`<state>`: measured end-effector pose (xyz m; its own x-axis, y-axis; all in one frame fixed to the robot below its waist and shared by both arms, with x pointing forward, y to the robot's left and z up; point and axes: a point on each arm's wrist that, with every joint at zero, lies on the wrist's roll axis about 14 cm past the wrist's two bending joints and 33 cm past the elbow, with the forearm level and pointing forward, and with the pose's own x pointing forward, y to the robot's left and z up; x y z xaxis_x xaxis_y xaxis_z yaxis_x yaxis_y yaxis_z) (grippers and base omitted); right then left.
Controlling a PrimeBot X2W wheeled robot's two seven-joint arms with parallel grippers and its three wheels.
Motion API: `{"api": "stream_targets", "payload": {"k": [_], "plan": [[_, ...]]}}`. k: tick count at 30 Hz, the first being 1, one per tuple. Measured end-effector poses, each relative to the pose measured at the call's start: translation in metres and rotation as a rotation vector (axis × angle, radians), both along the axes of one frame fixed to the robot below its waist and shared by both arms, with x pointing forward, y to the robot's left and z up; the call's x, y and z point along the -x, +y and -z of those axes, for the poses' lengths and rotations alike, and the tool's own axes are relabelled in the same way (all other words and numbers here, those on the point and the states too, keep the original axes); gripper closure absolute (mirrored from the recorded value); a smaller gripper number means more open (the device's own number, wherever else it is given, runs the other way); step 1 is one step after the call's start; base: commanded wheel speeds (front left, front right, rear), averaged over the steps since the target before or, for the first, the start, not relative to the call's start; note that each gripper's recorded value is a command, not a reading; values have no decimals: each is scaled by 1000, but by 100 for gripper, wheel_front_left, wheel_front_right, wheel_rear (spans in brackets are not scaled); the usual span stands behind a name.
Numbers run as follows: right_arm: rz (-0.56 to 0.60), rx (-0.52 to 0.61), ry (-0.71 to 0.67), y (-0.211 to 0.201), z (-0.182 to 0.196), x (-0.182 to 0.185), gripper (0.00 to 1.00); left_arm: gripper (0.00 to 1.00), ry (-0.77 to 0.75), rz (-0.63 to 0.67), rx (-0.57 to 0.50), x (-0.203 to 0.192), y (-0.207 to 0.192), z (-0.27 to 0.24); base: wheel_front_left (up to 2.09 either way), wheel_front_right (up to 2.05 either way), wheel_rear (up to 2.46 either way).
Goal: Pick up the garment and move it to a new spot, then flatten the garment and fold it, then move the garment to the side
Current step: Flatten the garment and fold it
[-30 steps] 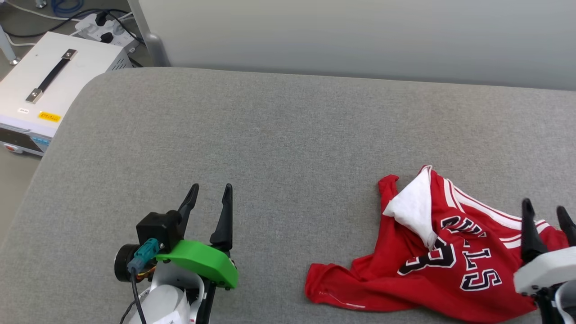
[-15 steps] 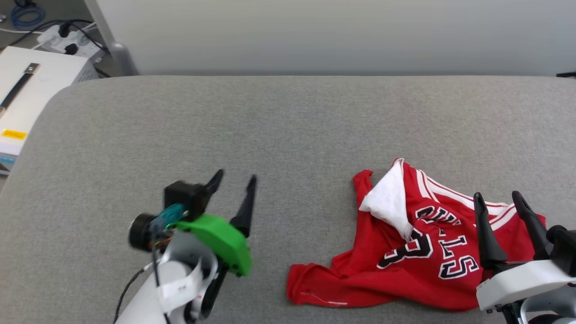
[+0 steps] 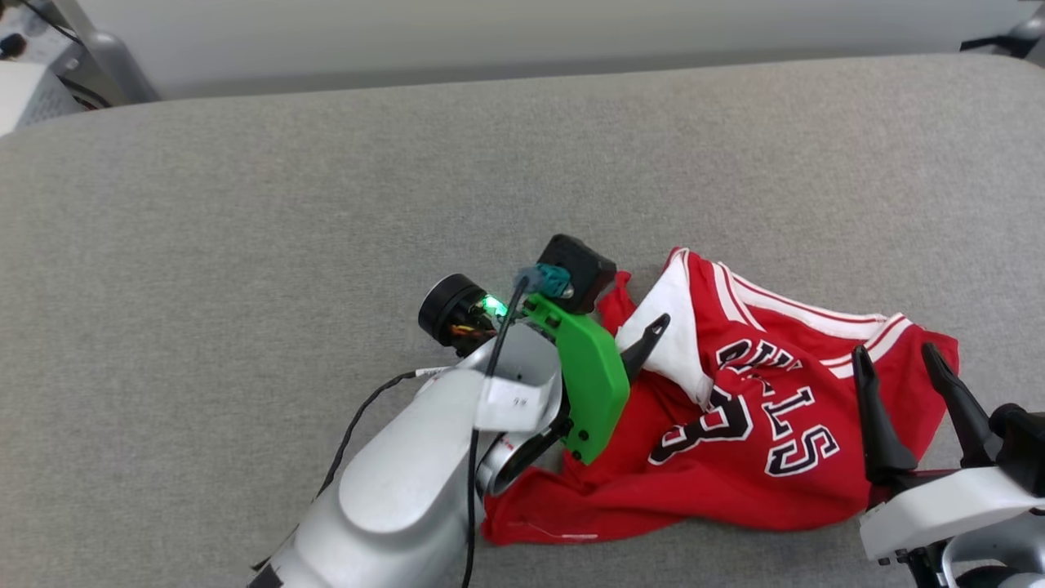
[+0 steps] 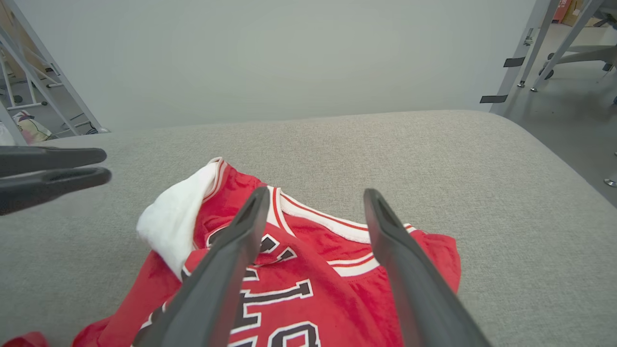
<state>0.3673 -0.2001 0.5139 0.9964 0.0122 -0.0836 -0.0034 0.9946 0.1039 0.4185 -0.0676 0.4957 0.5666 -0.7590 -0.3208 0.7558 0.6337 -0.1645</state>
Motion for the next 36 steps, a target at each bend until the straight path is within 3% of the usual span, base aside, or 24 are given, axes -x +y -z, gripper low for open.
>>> {"api": "stream_targets", "payload": {"k": [10, 11, 12, 18, 24, 29, 36], "plan": [[50, -33, 53, -14, 24, -2, 0, 0, 214, 119, -186, 6, -16, 70, 0, 0, 0], [56, -33, 62, -15, 27, -2, 0, 20, 222, 129, -189, 7, -18, 73, 0, 0, 0], [62, -35, 70, -17, 30, -1, 0, 100, 221, 138, -187, 7, -20, 74, 0, 0, 0], [59, -55, 68, -16, 32, -4, 0, 100, 187, 130, -150, 1, -18, 63, 0, 0, 0], [47, -68, 52, -13, 28, -9, 0, 100, 76, 0, -94, -28, 16, 34, 0, 0, 0], [27, -76, 43, -8, 22, -12, 0, 100, 44, -192, -77, -44, 73, 19, 0, 0, 0], [0, -83, 54, 0, 21, -14, 0, 100, 168, -467, -85, -10, 162, 49, 0, 0, 0]]}}
